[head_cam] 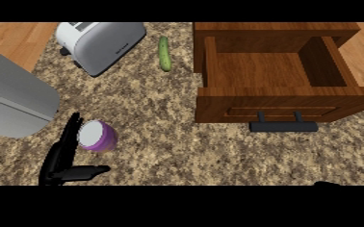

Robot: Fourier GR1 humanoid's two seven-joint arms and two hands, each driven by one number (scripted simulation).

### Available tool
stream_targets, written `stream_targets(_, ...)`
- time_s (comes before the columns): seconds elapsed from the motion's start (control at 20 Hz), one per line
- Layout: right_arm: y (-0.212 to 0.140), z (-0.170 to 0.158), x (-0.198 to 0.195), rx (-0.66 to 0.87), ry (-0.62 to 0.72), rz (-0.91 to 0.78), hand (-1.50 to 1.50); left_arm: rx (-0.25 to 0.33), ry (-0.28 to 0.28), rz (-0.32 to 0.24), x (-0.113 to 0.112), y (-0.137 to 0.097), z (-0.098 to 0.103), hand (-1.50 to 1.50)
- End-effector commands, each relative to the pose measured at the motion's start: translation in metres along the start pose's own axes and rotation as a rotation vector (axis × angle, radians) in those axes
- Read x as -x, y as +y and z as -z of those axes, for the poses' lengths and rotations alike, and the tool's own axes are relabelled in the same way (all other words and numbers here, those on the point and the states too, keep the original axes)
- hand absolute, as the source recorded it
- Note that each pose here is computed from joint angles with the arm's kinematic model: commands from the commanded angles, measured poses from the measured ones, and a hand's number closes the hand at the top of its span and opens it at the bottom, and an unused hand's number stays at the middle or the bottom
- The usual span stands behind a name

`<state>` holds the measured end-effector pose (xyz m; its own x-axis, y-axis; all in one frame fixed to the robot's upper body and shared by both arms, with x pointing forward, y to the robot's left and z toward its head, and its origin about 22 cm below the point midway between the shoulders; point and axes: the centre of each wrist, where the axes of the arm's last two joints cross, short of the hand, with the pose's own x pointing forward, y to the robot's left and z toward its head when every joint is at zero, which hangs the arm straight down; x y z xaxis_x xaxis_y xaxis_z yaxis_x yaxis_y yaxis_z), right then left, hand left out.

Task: Pick up the can, place it into the drawer and close the drawer

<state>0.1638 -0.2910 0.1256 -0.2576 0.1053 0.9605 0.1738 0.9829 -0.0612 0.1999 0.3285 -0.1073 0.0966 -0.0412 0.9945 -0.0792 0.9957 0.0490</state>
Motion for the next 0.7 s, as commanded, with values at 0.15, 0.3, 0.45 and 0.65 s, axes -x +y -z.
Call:
stream_targets(0.15,0.005,-0.014,-0.01,-0.007,0.001,-0.025,-1.5,-0.026,0.013,-0.014,0.01,0.001,0.022,-1.5)
stream_targets(0.3,-0.005,0.007,-0.009,-0.002,0.001,-0.004,-1.5,-0.006,0.013,0.004,0.031,-0.002,0.022,-1.5)
stream_targets(0.45,-0.002,0.013,-0.01,-0.001,0.0,0.017,-1.5,-0.003,-0.014,-0.001,0.041,-0.015,0.023,-1.5)
stream_targets(0.65,-0.006,-0.008,-0.013,0.006,0.002,-0.013,-1.5,0.027,-0.025,-0.013,0.03,-0.009,0.036,-1.5)
